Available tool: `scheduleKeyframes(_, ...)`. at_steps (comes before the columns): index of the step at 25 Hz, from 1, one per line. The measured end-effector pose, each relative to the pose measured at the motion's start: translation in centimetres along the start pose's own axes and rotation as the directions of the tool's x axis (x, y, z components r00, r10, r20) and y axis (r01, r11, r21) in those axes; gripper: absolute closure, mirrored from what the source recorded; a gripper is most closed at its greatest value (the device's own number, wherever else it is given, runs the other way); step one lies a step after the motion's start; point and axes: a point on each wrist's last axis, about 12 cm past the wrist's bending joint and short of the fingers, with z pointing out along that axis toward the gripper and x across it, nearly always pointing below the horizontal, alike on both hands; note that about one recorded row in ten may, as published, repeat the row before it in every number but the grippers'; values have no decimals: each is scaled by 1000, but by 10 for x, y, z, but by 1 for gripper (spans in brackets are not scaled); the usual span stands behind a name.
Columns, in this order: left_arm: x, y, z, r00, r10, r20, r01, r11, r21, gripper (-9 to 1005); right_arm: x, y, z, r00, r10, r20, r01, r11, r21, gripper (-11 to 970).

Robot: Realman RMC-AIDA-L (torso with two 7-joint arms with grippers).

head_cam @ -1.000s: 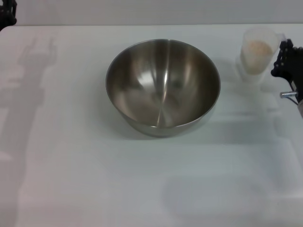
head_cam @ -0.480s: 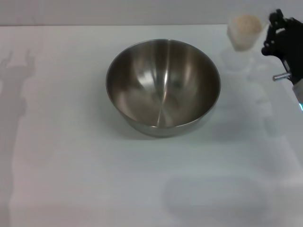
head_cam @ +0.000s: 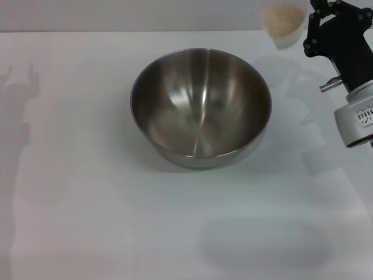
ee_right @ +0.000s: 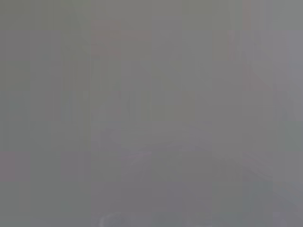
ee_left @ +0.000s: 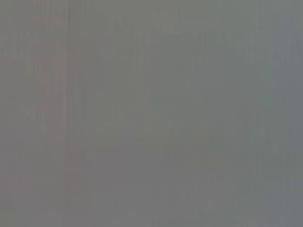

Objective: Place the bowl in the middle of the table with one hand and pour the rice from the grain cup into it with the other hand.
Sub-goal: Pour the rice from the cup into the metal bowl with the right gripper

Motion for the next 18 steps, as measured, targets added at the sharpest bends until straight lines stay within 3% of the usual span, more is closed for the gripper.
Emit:
scheduleKeyframes(7, -1, -1, 2, 1000, -5, 4, 5, 1000, 4, 545, -8, -1, 7, 992, -103, 77, 105, 994, -21, 958)
scheduleKeyframes(10, -1, -2, 2, 1000, -12, 5, 12, 1000, 3, 545, -13, -3, 15, 974, -201, 108, 203, 979, -10, 958)
scheduleKeyframes(18, 0, -2, 0, 1000, -17, 4, 17, 1000, 1, 545, -18, -2, 24, 937, -315, 153, 320, 947, -8, 959)
